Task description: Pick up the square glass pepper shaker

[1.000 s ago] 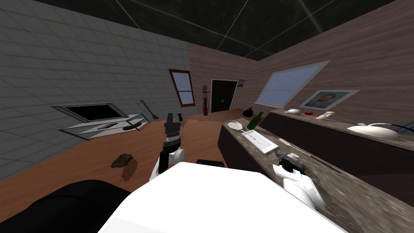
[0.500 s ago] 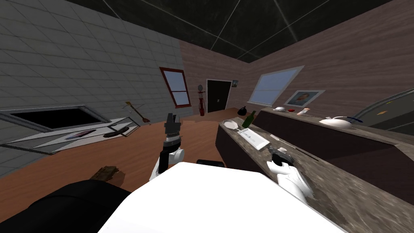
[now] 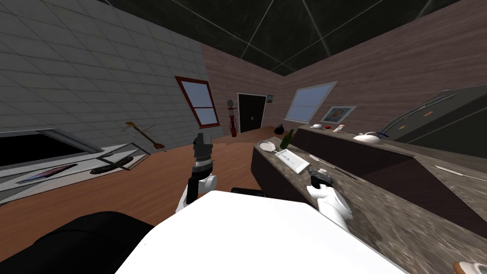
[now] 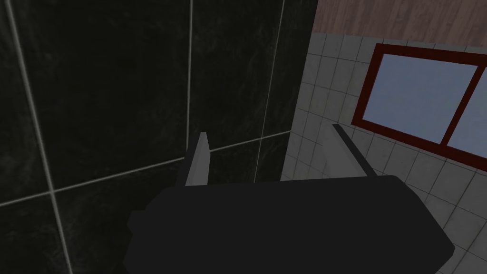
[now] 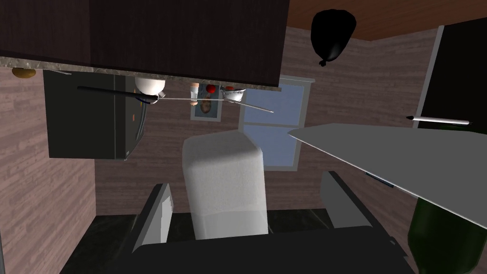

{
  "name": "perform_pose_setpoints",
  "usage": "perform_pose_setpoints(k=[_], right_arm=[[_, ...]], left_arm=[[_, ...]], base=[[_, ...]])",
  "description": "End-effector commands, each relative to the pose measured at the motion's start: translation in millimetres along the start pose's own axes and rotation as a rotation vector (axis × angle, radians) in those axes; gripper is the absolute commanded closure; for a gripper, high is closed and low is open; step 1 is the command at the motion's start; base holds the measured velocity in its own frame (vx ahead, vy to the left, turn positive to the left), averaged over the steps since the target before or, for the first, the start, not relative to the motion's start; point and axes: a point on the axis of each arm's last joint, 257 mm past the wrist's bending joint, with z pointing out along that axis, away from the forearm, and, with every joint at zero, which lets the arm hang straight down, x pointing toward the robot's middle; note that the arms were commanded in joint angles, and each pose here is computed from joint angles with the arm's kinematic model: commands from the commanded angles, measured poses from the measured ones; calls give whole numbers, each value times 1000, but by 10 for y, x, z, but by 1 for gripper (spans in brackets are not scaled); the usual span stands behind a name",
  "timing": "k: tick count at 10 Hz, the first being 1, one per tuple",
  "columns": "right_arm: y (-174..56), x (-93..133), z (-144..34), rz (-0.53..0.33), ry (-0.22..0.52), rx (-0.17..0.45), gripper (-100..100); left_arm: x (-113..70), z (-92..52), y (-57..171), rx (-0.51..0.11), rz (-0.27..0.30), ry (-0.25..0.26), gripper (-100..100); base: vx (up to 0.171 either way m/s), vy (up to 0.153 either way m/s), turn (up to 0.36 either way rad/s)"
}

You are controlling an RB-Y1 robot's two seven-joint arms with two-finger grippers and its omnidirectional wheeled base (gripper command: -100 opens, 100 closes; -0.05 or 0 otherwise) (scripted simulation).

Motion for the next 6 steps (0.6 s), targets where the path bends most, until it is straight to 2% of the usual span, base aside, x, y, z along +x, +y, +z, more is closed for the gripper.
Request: perform_pose_setpoints(k=[1,2,3,5,6], right_arm=[[208,-40,-32,-21,-10,-32,-100],[182,-48,-31,-52,-13,-25,-100],[305,-53,-39,-48,-15,-48,-100],[305,-53,-39,-4,-14,-48,-100],[604,-164,-104,-16,-37,-80,-100]], left_arm=[[0,0,0,0,0,0,0],[0,0,0,0,0,0,0],[1,1,0,0,0,0,0],[1,1,0,0,0,0,0],[1,1,0,0,0,0,0]], base=[[95,-26,-463],[49,6,-129],[8,7,41],[-10,2,13],[61,-27,-383]])
